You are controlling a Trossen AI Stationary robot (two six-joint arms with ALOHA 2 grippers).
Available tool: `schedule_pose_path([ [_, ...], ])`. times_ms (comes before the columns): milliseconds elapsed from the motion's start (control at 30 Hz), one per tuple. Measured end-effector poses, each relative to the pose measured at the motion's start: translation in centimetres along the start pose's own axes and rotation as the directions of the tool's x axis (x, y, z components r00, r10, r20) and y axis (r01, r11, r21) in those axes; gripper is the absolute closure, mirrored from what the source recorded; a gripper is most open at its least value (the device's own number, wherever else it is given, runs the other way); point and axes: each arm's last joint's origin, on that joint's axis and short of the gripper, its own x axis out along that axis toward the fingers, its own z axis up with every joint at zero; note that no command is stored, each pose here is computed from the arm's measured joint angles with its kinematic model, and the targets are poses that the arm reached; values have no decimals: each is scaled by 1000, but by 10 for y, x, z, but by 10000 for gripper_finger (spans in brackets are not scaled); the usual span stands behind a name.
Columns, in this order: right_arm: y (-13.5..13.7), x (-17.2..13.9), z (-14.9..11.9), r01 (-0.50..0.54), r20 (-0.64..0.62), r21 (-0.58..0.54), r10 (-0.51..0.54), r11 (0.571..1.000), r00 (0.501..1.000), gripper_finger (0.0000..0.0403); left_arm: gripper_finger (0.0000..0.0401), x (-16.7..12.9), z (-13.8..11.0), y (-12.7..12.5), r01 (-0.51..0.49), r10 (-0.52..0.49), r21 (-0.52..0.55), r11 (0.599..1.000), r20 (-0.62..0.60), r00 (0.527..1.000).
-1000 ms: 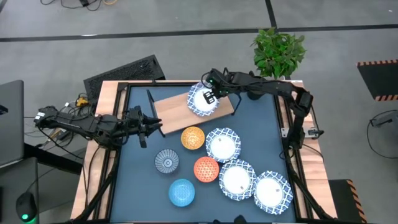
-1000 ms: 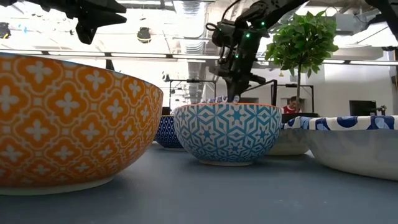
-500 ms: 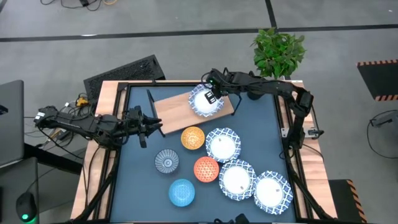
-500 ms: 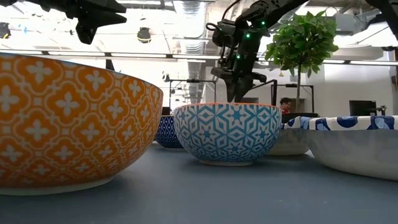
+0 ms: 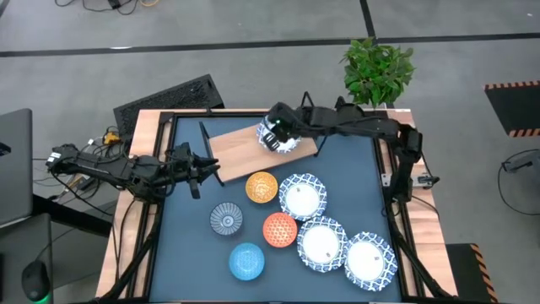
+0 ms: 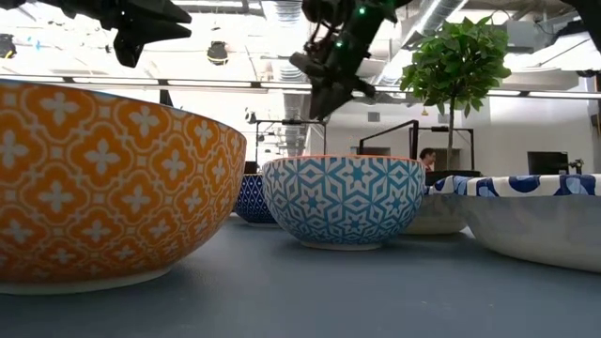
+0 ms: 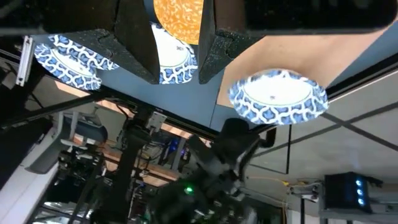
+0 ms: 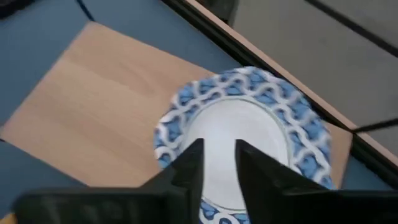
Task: Place and stack bowls onto a shelf
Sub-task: Put the white patterned bowl on the shelf
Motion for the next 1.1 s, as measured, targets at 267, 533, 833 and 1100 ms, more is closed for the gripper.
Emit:
schedule_pose_path([
  [267,19,46,-10,-53,-54,-14,53,998,997,384,305,0,0,0,-12,12,-15,1000,1,1000],
  [533,42,76,0,-74,-96,-77,66,994,993,385,305,0,-3,3,-67,67,-21,998,-12,998],
  [833,55,81,7,-69,-139,-128,51,989,989,384,305,0,-4,4,-71,70,-15,997,-25,997],
  [1100,55,82,5,-81,-157,-126,61,989,986,384,305,0,-4,4,-71,71,-15,997,-25,997],
])
